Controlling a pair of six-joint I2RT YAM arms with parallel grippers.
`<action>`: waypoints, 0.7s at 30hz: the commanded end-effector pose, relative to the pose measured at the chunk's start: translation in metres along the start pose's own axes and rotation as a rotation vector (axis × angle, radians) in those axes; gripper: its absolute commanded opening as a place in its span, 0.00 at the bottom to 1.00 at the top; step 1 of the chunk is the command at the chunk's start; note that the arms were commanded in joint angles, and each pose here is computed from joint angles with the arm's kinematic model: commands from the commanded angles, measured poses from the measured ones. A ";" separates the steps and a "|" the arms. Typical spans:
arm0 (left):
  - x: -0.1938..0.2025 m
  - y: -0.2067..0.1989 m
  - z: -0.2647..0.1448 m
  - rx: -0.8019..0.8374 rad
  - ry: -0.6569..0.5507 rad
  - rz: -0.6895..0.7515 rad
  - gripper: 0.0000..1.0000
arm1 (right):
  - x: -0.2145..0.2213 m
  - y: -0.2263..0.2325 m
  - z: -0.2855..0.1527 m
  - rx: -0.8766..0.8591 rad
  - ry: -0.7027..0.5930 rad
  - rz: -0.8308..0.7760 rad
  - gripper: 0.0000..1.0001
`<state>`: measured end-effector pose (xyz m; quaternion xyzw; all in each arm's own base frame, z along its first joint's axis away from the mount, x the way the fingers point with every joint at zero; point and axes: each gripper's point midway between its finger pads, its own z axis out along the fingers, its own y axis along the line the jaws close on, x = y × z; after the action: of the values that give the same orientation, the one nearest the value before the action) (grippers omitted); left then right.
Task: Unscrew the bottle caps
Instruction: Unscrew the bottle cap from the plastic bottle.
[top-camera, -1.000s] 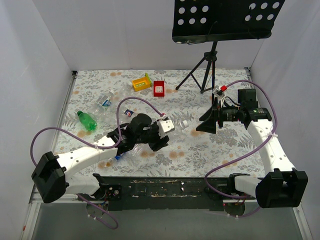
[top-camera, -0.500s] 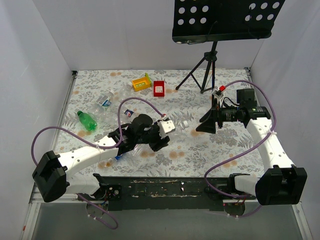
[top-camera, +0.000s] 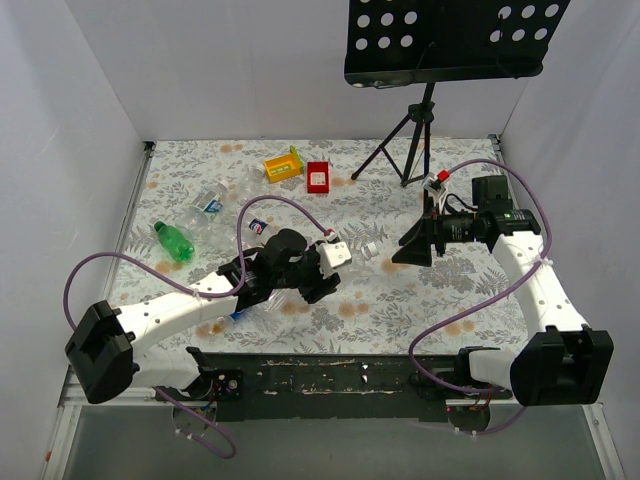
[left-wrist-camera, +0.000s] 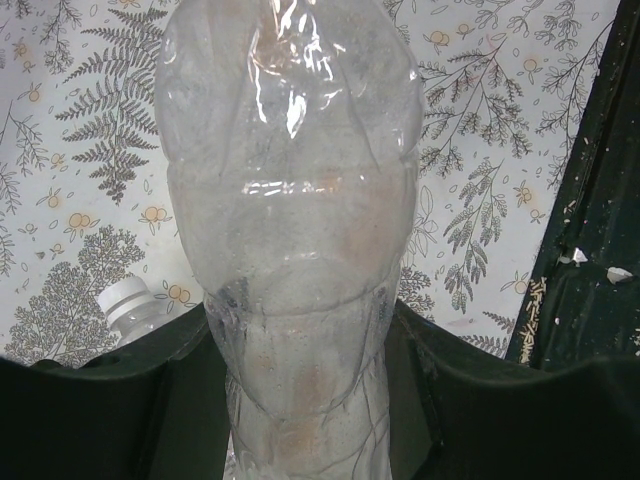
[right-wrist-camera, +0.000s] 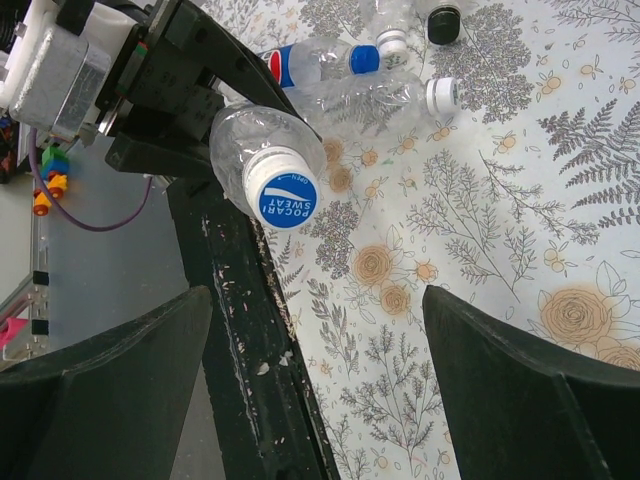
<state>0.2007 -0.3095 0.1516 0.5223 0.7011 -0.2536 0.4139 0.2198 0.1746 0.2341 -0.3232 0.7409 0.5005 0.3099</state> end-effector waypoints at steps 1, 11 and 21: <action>-0.022 0.006 -0.001 -0.023 -0.052 0.031 0.03 | -0.014 0.008 -0.003 -0.014 -0.010 -0.041 0.94; -0.024 0.007 0.002 -0.032 -0.051 0.039 0.03 | -0.016 0.013 -0.002 -0.024 -0.001 -0.036 0.94; -0.029 0.008 0.008 -0.046 -0.055 0.041 0.03 | -0.021 0.009 0.001 0.007 0.008 -0.017 0.94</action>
<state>0.2033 -0.3158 0.1461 0.5269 0.7031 -0.2421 0.4115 0.2192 0.1791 0.2417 -0.3281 0.7436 0.4982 0.3019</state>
